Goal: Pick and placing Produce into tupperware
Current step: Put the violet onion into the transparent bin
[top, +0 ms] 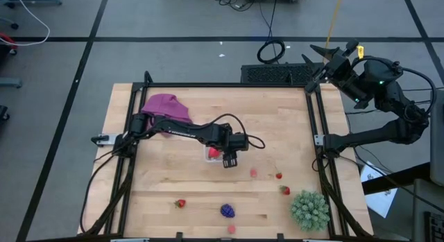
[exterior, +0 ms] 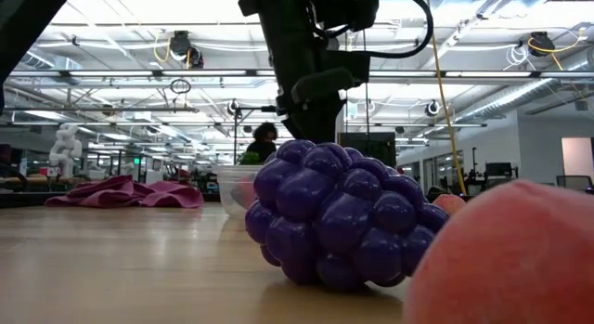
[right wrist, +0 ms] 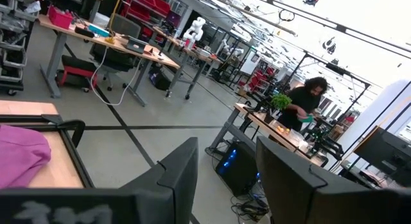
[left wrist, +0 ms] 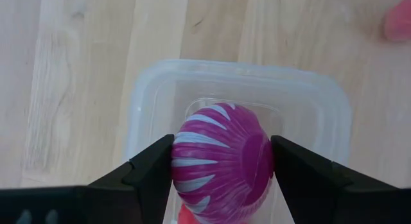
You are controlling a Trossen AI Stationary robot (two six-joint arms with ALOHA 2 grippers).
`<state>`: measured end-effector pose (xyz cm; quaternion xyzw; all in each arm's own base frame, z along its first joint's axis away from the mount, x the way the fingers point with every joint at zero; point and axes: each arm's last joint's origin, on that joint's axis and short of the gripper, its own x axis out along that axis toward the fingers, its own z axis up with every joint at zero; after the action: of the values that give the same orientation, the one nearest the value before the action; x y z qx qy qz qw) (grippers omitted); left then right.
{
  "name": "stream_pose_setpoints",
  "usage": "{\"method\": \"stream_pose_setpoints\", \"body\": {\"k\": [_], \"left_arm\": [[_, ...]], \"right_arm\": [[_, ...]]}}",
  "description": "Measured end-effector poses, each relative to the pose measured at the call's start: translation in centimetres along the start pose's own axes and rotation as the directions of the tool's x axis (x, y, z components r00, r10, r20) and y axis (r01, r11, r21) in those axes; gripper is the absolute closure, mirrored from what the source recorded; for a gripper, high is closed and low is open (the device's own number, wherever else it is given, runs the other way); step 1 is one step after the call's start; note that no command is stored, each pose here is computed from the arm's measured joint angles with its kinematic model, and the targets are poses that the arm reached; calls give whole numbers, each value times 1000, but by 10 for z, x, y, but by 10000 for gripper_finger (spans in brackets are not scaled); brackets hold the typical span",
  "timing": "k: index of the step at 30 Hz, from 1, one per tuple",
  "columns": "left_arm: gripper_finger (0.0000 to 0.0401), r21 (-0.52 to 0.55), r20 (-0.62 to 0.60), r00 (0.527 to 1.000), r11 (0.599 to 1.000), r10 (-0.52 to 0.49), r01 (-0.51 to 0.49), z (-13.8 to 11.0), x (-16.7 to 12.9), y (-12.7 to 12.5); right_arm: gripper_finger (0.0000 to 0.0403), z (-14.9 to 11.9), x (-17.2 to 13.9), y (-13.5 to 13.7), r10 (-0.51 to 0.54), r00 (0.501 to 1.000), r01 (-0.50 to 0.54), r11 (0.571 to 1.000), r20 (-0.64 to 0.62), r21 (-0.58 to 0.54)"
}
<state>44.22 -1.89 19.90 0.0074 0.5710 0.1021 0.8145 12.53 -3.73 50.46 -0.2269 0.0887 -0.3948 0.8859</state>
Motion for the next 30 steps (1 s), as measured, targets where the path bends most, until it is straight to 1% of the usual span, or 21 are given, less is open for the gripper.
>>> {"method": "stream_pose_setpoints", "body": {"k": [10,14,19,20,30], "left_arm": [[160,2,0,1000,1000,27,-27,0,4,0],[160,0,-1,1000,1000,23,-23,0,4,0],[160,6,-29,999,1000,19,-18,-2,17,-3],[160,3,-15,1000,1000,16,-16,0,18,-3],[160,8,-30,999,1000,20,-20,-2,19,-3]], "right_arm": [[254,0,0,0,0,1000,0,1000,-1,19],[254,0,0,0,0,1000,0,1000,-1,19],[254,0,0,0,0,1000,0,1000,-1,19],[254,0,0,0,0,1000,0,1000,-1,19],[254,0,0,0,0,1000,0,1000,0,16]]}}
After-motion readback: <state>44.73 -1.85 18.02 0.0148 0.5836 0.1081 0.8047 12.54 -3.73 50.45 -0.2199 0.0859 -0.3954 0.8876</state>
